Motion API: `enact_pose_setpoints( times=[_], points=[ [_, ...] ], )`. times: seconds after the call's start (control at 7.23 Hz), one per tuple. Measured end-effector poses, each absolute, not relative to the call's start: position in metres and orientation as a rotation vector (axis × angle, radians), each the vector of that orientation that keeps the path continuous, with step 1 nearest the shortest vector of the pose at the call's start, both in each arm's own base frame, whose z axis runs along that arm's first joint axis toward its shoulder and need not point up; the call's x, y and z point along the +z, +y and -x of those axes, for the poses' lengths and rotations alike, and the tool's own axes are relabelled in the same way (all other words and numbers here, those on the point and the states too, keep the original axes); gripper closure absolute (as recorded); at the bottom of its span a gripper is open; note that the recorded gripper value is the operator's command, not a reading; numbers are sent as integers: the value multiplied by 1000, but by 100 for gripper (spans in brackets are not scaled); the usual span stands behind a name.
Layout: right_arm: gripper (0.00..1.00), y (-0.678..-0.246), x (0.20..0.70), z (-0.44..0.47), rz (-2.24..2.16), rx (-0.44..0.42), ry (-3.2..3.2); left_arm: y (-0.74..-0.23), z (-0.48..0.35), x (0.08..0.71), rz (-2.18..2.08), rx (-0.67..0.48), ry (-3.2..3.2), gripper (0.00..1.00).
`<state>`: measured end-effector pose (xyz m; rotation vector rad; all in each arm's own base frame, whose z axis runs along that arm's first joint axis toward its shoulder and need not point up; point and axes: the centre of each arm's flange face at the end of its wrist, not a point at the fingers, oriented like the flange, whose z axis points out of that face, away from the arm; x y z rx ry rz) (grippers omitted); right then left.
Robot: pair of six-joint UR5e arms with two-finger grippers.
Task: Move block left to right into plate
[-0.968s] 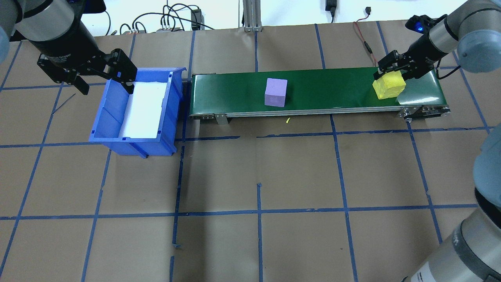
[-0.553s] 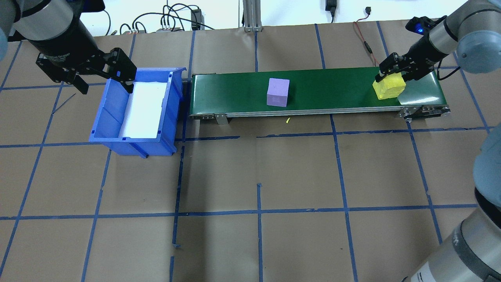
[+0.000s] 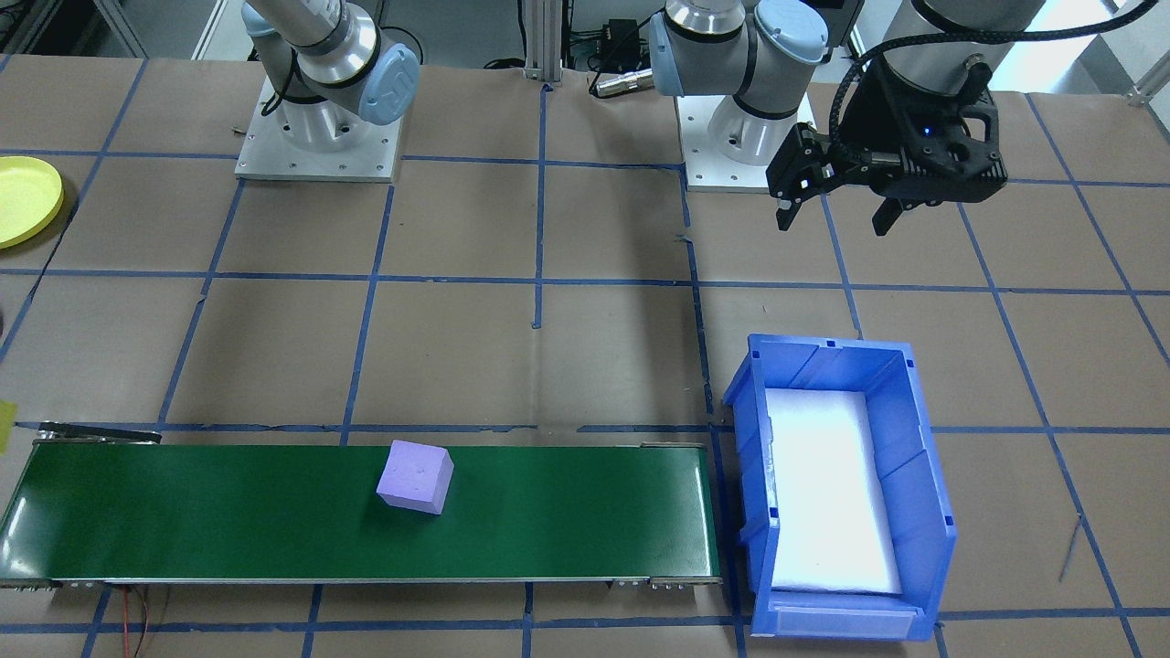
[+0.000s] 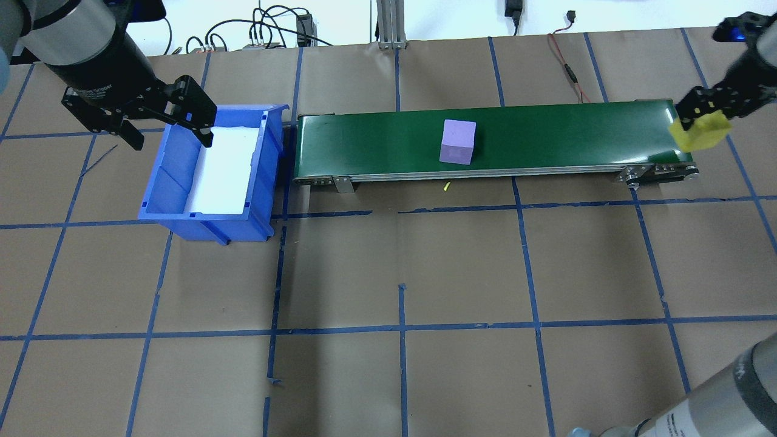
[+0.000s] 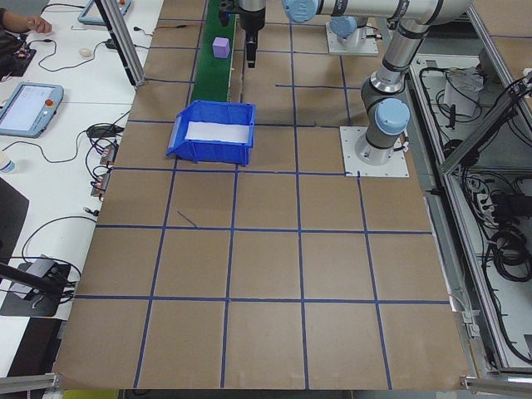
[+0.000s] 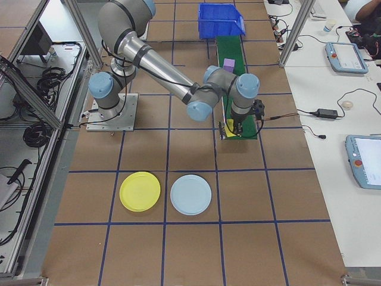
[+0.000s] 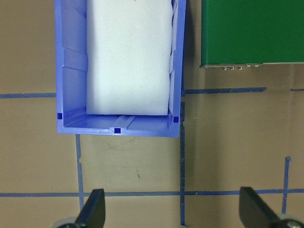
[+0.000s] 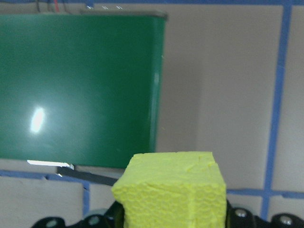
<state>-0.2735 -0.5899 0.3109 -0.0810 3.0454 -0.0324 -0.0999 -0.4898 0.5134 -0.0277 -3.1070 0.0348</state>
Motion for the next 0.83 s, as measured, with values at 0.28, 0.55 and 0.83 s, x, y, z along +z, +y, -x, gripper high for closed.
enact_pose_setpoints(
  times=[0.28,0.55,0.83],
  points=[
    [45,-490,303,377,70,52,3003,-489,100,516,29,44,-3105,0],
    [41,-363,284,451,-1,127,2962,-488,101,516,-8,43,-3100,0],
    [24,-263,252,487,-49,116,2902,-486,101,515,-57,38,-3101,0]
  ],
)
